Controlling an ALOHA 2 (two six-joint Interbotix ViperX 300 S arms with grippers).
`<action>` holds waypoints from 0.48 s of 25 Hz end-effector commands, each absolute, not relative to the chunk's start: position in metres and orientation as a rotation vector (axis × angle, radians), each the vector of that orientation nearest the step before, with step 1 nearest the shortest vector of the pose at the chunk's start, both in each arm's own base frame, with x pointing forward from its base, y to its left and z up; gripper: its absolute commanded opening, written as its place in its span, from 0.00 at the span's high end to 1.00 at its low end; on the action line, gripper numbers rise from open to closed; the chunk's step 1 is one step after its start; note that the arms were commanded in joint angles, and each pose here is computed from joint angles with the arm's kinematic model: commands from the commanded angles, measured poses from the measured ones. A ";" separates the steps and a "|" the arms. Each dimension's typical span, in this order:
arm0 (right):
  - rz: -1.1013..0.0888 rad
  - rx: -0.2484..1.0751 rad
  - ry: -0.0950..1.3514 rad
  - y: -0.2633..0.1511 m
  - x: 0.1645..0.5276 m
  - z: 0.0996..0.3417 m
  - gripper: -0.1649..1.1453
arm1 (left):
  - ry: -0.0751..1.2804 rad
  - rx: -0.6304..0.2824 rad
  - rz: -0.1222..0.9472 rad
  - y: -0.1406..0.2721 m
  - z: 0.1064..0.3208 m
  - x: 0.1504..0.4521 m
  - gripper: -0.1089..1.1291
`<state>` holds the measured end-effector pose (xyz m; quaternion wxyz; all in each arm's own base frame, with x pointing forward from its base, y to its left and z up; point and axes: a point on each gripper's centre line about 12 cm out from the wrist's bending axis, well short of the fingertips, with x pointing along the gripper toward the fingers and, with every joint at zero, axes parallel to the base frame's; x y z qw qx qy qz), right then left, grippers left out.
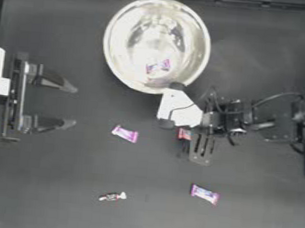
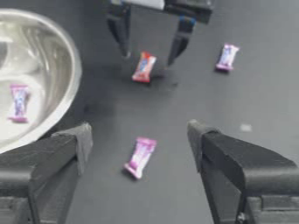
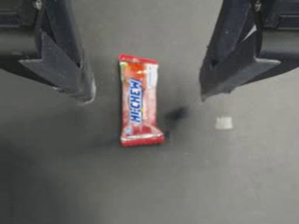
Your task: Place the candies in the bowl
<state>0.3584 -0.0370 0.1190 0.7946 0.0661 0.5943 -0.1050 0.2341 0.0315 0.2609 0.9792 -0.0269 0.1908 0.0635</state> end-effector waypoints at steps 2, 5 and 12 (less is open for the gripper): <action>-0.227 0.127 1.257 -0.039 0.366 0.123 0.12 | 0.358 -0.061 0.130 0.031 0.267 0.234 0.13; -0.236 0.132 1.270 -0.043 0.366 0.118 0.12 | 0.361 -0.060 0.130 0.032 0.266 0.234 0.13; -0.248 0.141 1.287 -0.048 0.366 0.110 0.13 | 0.361 -0.064 0.129 0.031 0.266 0.234 0.13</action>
